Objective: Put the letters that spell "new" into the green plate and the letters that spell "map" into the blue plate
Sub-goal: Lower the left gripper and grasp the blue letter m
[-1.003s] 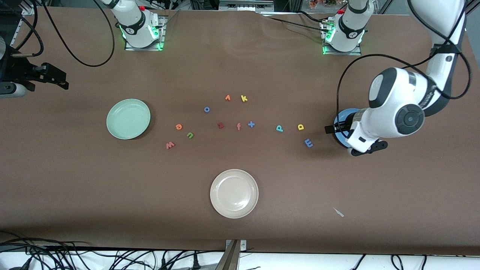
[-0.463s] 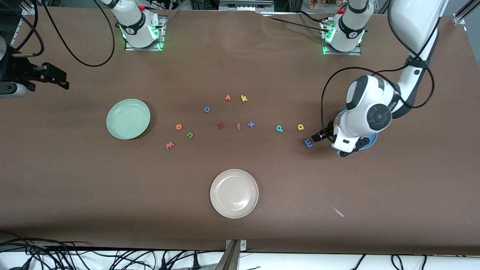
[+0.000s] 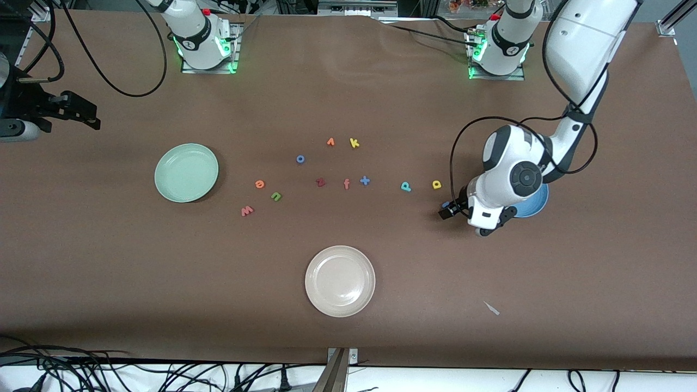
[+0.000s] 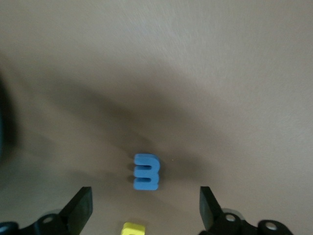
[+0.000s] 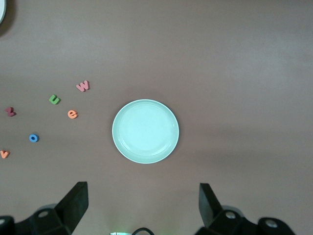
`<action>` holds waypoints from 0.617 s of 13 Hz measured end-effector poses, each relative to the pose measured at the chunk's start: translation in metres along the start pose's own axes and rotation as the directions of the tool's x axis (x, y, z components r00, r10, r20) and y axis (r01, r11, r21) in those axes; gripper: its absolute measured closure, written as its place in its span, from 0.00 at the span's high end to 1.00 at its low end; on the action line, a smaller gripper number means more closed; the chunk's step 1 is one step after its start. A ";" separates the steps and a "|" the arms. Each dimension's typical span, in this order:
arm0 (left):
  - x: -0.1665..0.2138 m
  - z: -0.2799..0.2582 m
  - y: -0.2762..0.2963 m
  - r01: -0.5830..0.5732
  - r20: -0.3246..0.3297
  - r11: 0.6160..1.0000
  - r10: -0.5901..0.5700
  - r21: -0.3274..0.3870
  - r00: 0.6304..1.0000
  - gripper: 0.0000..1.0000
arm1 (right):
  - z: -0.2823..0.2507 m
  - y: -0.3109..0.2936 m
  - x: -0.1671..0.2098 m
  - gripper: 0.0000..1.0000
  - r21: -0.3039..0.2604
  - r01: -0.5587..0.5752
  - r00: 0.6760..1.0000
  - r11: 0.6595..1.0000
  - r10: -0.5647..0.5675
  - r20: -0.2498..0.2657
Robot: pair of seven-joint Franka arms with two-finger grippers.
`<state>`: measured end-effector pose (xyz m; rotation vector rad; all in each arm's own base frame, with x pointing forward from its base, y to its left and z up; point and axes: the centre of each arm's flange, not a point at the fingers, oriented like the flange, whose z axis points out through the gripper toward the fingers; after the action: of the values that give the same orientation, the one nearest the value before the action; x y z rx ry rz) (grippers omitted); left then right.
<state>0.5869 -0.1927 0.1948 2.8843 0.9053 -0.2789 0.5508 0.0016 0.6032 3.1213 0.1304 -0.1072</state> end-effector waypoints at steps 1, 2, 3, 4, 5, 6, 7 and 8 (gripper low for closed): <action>-0.003 0.010 0.002 -0.009 -0.006 1.000 0.009 0.013 1.000 0.94 | 0.000 -0.001 0.000 1.00 0.000 0.002 1.000 1.000 -0.002 0.000; -0.005 0.017 0.003 -0.008 -0.012 1.000 0.009 0.026 1.000 0.89 | 0.000 -0.002 0.000 1.00 0.000 0.004 1.000 1.000 -0.004 0.000; -0.005 0.022 0.003 -0.006 -0.016 0.999 0.006 0.036 1.000 0.88 | 0.000 -0.003 0.000 1.00 0.000 0.005 1.000 1.000 -0.005 0.000; -0.005 0.024 0.002 -0.002 -0.015 0.999 0.002 0.041 1.000 0.85 | 0.000 -0.003 0.000 1.00 0.000 0.006 1.000 1.000 -0.006 0.000; -0.005 0.025 0.002 0.004 -0.015 0.999 -0.004 0.042 1.000 0.84 | 0.000 -0.003 0.000 1.00 0.000 0.006 1.000 1.000 -0.006 0.000; -0.005 0.025 0.002 0.005 -0.016 0.999 -0.005 0.042 1.000 0.74 | 0.000 -0.003 0.000 1.00 0.000 0.006 1.000 1.000 -0.006 0.000; -0.005 0.025 0.002 0.005 -0.016 0.999 -0.004 0.042 1.000 0.65 | 0.000 -0.003 0.000 1.00 0.000 0.006 1.000 1.000 -0.006 0.000; -0.005 0.025 0.002 0.006 -0.015 0.999 -0.005 0.042 1.000 0.64 | 0.000 -0.003 0.000 1.00 0.000 0.006 1.000 1.000 -0.006 0.000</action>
<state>0.5803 -0.2008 0.1713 2.9270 0.9206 -0.2801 0.5508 0.0048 0.6032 3.1207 0.1395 -0.1073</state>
